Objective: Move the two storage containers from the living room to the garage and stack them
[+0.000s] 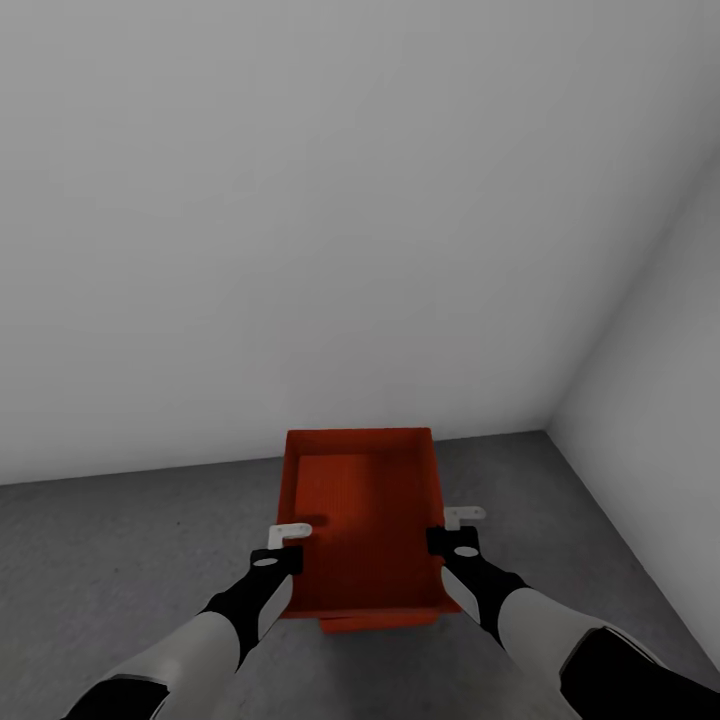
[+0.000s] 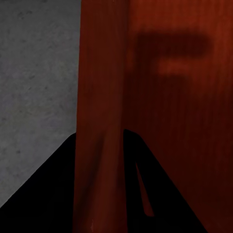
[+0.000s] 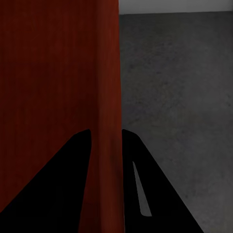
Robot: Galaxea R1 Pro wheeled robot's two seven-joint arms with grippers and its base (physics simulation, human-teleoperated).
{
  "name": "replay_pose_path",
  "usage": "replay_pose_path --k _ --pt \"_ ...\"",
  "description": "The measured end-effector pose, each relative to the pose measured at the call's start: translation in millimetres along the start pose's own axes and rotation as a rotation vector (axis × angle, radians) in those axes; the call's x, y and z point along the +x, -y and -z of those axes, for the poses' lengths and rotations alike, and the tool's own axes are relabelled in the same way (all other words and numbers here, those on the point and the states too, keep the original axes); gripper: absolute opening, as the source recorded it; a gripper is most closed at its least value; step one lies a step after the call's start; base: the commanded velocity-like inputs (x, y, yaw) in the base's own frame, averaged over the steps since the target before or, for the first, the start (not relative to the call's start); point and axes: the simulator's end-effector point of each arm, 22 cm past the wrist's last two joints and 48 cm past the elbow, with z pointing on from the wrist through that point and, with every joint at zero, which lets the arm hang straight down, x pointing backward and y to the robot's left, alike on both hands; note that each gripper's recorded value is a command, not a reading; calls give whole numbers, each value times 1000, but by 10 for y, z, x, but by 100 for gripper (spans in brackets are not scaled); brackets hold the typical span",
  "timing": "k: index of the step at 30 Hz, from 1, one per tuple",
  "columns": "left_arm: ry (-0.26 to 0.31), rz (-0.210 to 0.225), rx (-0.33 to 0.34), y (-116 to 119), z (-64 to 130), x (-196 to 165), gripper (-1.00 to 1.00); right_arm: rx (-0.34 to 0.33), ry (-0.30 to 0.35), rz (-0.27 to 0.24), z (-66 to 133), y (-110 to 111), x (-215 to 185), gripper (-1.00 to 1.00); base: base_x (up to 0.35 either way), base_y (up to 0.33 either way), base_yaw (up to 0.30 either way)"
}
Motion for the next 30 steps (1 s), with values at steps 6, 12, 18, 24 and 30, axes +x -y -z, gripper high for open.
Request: replay_pose_path --k 6,12,18,24,30 --pt "1 0 0 5 -45 18 -100 0 1 0 -42 -5 25 -100 0 0 0" --pt "0 0 0 7 -69 30 -100 0 0 0 -63 -8 39 -100 0 0 0" --pt "1 0 0 12 -139 61 -100 0 1 0 -128 -19 79 -100 0 0 0" --pt "1 0 1 17 -212 96 -100 0 1 0 -193 -30 124 -100 0 0 0" --pt "-1 2 0 27 -285 140 -100 0 0 2 -261 -37 176 -100 0 0 0"
